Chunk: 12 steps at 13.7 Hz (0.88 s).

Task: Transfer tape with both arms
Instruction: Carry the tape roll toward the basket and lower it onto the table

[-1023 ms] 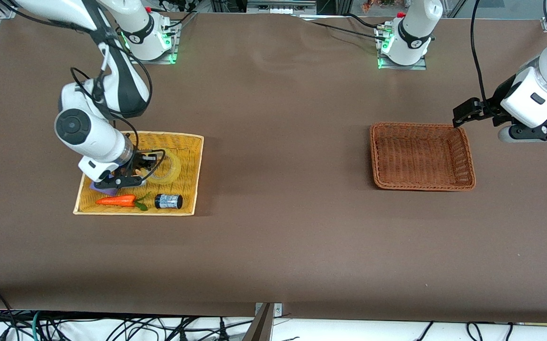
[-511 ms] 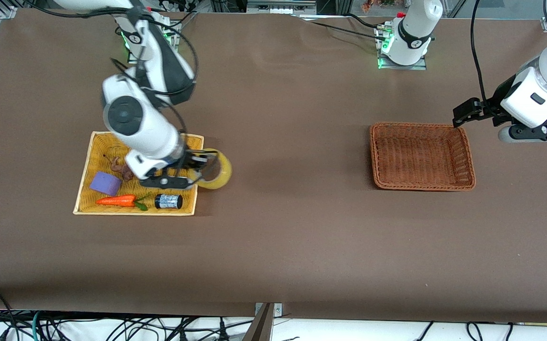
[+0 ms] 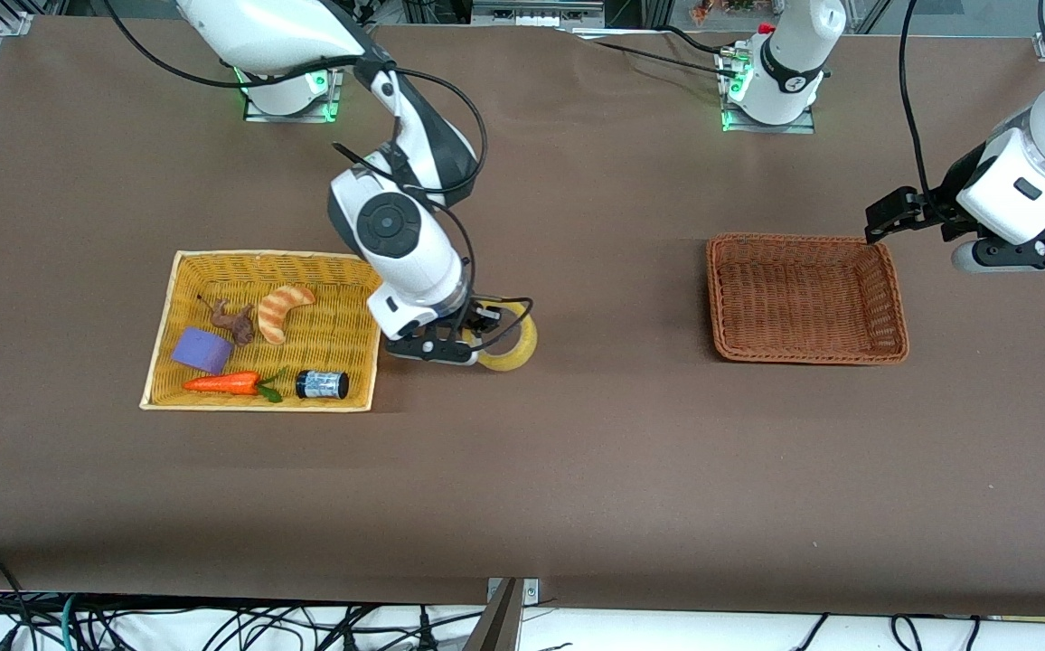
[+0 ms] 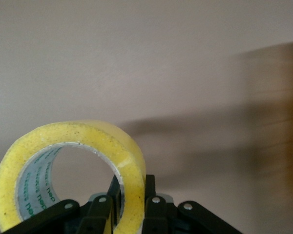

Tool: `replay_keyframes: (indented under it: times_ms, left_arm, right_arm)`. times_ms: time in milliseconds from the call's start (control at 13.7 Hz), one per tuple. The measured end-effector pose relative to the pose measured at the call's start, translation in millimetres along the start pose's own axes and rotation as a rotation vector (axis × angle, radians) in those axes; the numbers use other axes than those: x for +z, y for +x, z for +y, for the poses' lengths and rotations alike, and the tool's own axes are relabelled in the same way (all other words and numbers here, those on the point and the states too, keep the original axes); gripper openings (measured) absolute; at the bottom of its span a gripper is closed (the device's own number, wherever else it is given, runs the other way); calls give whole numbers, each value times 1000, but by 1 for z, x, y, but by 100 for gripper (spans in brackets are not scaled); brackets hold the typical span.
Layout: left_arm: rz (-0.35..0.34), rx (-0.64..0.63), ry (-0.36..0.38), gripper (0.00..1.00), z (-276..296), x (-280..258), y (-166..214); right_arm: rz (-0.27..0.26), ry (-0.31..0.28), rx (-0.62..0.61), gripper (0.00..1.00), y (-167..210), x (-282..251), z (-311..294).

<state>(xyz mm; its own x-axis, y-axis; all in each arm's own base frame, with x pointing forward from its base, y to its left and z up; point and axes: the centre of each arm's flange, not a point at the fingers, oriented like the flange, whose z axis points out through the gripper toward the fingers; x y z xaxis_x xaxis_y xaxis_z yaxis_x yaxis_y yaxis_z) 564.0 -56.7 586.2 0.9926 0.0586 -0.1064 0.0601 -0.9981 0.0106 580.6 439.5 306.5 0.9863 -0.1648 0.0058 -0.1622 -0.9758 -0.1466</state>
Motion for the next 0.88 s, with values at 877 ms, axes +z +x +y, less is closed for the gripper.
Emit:
replay_keyframes:
  times_ms: [877]
  left_arm:
    - [0, 0, 0, 100, 0, 0, 0]
  right_arm:
    - [21, -73, -60, 22, -79, 109, -50]
